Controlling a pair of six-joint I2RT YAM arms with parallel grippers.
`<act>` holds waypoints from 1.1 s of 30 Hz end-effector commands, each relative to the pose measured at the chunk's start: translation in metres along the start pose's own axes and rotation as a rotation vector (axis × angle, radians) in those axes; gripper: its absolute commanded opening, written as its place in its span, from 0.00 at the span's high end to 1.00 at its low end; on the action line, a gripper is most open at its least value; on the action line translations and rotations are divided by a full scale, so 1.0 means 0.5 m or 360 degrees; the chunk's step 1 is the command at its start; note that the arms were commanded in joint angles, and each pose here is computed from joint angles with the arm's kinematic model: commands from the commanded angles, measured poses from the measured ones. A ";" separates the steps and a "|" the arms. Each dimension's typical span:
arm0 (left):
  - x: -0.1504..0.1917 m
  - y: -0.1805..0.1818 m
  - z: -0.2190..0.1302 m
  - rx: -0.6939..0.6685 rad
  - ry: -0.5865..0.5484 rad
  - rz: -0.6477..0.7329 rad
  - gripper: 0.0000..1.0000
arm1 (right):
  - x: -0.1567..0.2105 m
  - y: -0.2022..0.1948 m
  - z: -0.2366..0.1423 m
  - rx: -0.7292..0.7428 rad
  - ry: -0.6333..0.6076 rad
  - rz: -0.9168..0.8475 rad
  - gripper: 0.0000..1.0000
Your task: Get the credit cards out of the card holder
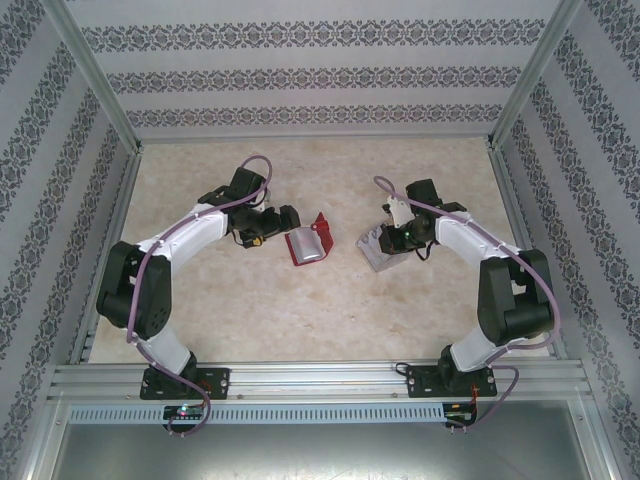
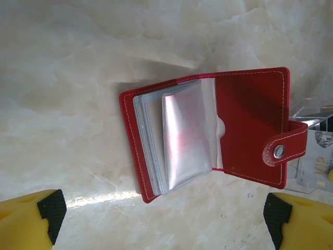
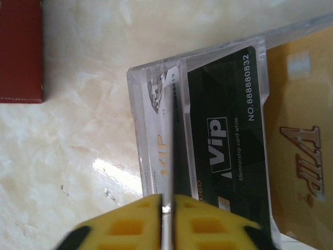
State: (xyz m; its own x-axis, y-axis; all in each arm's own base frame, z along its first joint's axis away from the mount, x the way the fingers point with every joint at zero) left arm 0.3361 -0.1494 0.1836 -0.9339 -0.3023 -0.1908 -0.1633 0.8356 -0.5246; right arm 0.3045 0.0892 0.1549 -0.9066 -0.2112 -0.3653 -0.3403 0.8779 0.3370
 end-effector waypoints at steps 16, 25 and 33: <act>-0.003 -0.013 -0.018 0.0001 -0.0007 0.0013 0.01 | 0.083 0.036 -0.080 0.0115 -0.0115 0.0684 0.45; 0.002 -0.010 -0.026 0.0080 -0.0028 -0.0030 0.01 | 0.079 0.047 -0.004 0.0130 -0.0011 0.0736 0.32; 0.007 0.000 -0.035 0.0069 -0.0033 -0.0052 0.01 | 0.008 0.049 0.024 0.0113 -0.0102 0.0657 0.31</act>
State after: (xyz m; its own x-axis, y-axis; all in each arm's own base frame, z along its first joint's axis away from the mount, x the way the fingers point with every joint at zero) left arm 0.3309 -0.1468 0.1893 -0.9310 -0.3162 -0.1823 -0.1721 0.8208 -0.5446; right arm 0.2757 0.1065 0.1376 -0.9661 0.1852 -0.1802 0.1031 0.9156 0.3886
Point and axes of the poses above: each hand's point on the last joint's axis, 136 mm out from that joint toward the fingers, its own z axis out along the fingers, its own y axis along the line the jaws close on, x = y × z, the point moved 9 cm from there along -z, back along the fingers, and after that the axes turned 2 degrees about -z, right-handed, at the moved point
